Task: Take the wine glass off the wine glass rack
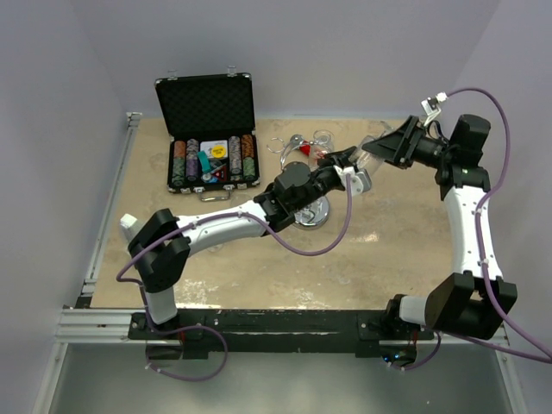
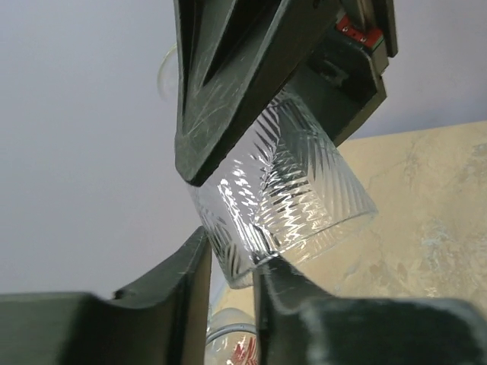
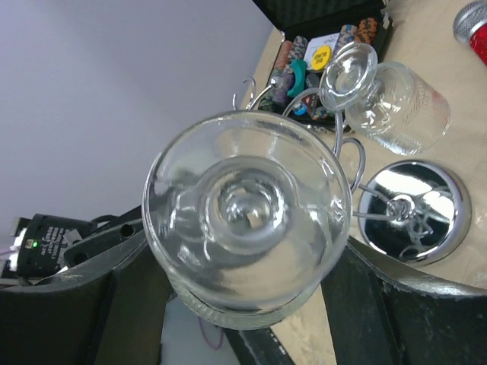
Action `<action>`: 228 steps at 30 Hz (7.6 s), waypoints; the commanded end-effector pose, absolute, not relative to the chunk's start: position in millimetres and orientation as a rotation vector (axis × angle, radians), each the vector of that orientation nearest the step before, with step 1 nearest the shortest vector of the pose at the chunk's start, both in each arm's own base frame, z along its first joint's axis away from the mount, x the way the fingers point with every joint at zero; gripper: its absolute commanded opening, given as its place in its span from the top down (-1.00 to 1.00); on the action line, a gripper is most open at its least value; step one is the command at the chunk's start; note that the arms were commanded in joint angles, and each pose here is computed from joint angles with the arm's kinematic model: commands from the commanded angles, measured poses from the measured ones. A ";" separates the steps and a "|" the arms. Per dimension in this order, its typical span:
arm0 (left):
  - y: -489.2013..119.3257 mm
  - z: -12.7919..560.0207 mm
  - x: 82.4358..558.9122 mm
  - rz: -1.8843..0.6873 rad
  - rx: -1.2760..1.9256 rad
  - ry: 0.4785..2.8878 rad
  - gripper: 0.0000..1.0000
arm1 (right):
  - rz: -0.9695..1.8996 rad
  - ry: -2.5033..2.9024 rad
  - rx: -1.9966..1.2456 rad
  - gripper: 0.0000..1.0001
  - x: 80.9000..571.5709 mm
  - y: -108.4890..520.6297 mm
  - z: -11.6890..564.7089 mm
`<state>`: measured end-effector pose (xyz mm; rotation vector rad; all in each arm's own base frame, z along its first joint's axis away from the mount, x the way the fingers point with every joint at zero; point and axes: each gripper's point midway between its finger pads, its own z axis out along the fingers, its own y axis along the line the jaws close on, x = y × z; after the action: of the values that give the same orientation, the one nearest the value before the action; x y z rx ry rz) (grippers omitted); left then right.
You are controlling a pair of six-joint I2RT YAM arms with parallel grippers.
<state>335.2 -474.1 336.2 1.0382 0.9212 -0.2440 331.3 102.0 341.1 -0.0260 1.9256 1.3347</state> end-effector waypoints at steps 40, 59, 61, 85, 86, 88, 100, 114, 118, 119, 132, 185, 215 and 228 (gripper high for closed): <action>-444.5 372.3 275.4 -0.592 1.523 0.964 1.00 | 0.566 1.673 -0.154 -0.97 335.4 37.4 413.0; -339.1 253.6 227.9 -0.616 2.197 1.101 1.00 | 0.549 1.714 -0.114 -0.97 350.1 28.8 381.8; -323.0 243.7 226.8 -0.579 2.220 1.130 1.00 | 0.556 1.710 -0.109 -0.97 349.8 29.4 381.2; -220.6 139.4 197.6 -0.555 2.215 1.489 1.00 | 0.563 1.743 -0.132 -0.96 358.6 28.1 355.5; -220.4 136.8 198.0 -0.557 2.213 1.486 1.00 | 0.562 1.744 -0.136 -0.96 359.0 28.4 354.3; -220.2 131.6 198.5 -0.554 2.208 1.486 1.00 | 0.556 1.749 -0.146 -0.96 358.7 28.2 352.0; -214.4 117.9 203.3 -0.513 2.213 1.480 0.61 | 0.624 1.786 -0.150 -0.89 361.4 34.0 332.7; -219.0 218.6 217.6 -0.523 1.997 1.552 -0.02 | 0.408 1.630 -0.538 -0.96 393.3 24.9 333.1; -226.5 287.8 222.0 -0.573 1.901 1.509 -0.41 | 0.400 1.630 -0.653 -0.91 421.1 21.1 318.7; -230.3 297.0 224.7 -0.589 1.866 1.498 -0.42 | 0.421 1.631 -0.681 -0.89 426.1 22.3 313.5; -248.7 425.1 348.6 -0.286 0.906 1.185 -1.00 | 0.603 1.554 -0.987 -0.97 437.3 53.6 231.4; -252.8 394.1 389.3 -0.127 1.040 1.271 -0.99 | 0.818 1.320 -0.975 0.03 448.9 181.4 241.0; -266.0 382.9 369.0 -0.220 1.136 1.217 -0.99 | 0.679 1.451 -0.536 0.18 518.5 130.0 264.0; -312.7 396.4 353.0 -0.008 1.307 0.874 -0.91 | 0.747 1.313 -0.342 0.26 473.6 72.5 413.4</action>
<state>356.2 -296.1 367.7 1.2986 1.0985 -0.1582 514.2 48.9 271.6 -0.2634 1.5965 0.6640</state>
